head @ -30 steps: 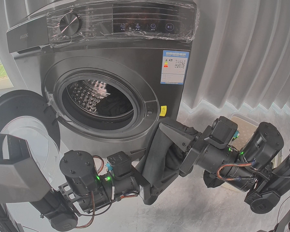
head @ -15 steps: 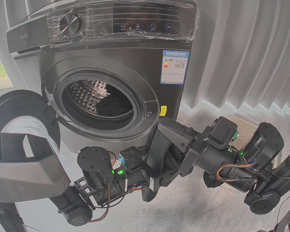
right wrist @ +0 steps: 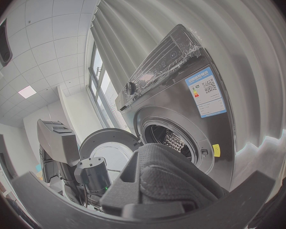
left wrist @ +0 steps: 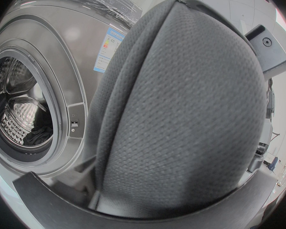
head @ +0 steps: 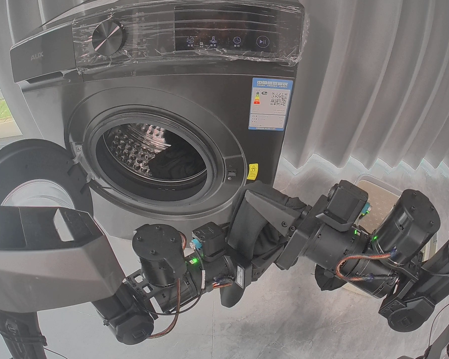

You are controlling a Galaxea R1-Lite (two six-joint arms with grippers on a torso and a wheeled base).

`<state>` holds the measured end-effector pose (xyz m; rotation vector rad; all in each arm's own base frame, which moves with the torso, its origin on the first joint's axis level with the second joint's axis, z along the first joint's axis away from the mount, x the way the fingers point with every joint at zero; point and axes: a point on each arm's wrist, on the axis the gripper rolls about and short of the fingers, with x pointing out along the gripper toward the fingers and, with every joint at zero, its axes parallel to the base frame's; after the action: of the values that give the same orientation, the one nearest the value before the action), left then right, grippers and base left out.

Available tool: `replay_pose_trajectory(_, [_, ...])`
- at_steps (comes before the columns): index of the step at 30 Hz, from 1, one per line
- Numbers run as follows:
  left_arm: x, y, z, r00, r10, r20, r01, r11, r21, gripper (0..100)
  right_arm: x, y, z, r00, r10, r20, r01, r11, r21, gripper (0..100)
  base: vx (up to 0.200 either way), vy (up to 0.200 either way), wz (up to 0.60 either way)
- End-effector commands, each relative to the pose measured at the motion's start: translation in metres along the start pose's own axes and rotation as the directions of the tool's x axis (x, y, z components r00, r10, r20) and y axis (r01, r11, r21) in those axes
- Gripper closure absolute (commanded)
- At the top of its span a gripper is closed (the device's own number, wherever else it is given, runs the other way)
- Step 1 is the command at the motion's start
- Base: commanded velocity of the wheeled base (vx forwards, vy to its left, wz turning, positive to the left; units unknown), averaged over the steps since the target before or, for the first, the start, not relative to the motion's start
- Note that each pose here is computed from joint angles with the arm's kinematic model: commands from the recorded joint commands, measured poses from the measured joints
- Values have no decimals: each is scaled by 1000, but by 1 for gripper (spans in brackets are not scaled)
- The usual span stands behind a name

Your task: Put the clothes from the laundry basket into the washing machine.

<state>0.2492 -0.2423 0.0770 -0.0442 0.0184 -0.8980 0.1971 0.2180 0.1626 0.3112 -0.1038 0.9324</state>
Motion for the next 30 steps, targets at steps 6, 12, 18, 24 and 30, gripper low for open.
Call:
replay_pose_trajectory(6, [1, -1, 2, 1000, -3, 11, 3, 1000, -6, 100, 0, 0, 1, 1000, 2, 4, -2, 1000, 0, 100, 0, 0, 0])
replay_pose_trajectory(12, [-10, -5, 17, 999, -9, 37, 9, 1000, -2, 100, 0, -9, 3, 1000, -29, 8, 29, 1000, -6, 100, 0, 0, 0])
replay_pose_trajectory(18, [-49, -9, 34, 999, -5, 32, 5, 1000, 8, 100, -2, -29, 9, 995, -94, 29, 95, 995, -22, 100, 0, 0, 0])
replay_pose_trajectory(24, [-80, -13, 39, 1000, -15, 4, 15, 1000, 6, 100, -3, -28, 7, 996, -92, 22, 92, 996, -20, 100, 0, 0, 0])
replay_pose_trajectory(30, [-85, -13, 38, 1000, -11, -5, 11, 1000, 18, 100, -5, -31, 4, 994, -105, 6, 105, 994, -21, 100, 0, 0, 0])
